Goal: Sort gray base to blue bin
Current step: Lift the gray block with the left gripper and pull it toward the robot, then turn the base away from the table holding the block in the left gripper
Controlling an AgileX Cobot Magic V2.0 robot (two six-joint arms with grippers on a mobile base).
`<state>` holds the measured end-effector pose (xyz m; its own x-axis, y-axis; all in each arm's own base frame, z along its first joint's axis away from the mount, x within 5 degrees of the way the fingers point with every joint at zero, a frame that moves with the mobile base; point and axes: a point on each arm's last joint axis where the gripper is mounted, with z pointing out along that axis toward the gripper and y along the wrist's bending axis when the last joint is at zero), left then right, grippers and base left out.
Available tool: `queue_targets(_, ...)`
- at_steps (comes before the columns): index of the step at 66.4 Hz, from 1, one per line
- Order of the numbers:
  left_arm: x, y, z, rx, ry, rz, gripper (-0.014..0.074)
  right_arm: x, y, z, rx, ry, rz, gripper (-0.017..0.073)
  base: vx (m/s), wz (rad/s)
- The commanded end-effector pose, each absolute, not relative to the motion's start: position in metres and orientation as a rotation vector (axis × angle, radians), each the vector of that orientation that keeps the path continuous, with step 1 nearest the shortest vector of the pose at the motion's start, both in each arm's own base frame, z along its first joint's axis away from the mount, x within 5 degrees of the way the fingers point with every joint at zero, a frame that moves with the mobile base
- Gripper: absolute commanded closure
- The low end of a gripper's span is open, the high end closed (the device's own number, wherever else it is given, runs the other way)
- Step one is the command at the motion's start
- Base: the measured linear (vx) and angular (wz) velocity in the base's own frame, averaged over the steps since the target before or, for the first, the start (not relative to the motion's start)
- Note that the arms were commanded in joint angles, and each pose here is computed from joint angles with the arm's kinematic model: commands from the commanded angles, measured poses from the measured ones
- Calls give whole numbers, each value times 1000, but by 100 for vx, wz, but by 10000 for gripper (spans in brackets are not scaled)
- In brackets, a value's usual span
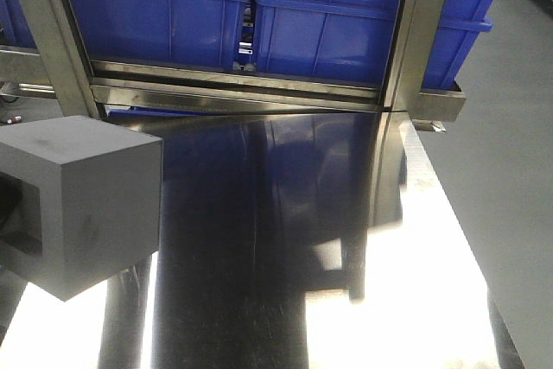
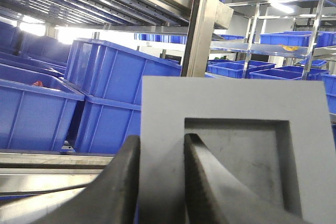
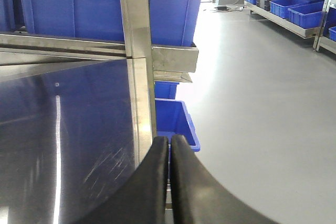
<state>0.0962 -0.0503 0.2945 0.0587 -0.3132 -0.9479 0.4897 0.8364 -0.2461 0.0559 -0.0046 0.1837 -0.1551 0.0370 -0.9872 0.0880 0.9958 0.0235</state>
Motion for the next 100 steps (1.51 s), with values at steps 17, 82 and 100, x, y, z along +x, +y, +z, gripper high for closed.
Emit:
queue_targets(17,94,-48,313,115,1255,-652,591,58,-5,189,81,1676,-62,564,0,0)
queue_targets(82,94,-48,313,115,1255,-652,591,58,-5,189,81,1676,-62,564,-1,-5)
queue_targets(100,94,-48,313,115,1255,-652,591,58,-5,189,81,1676,-62,564,-14,-58)
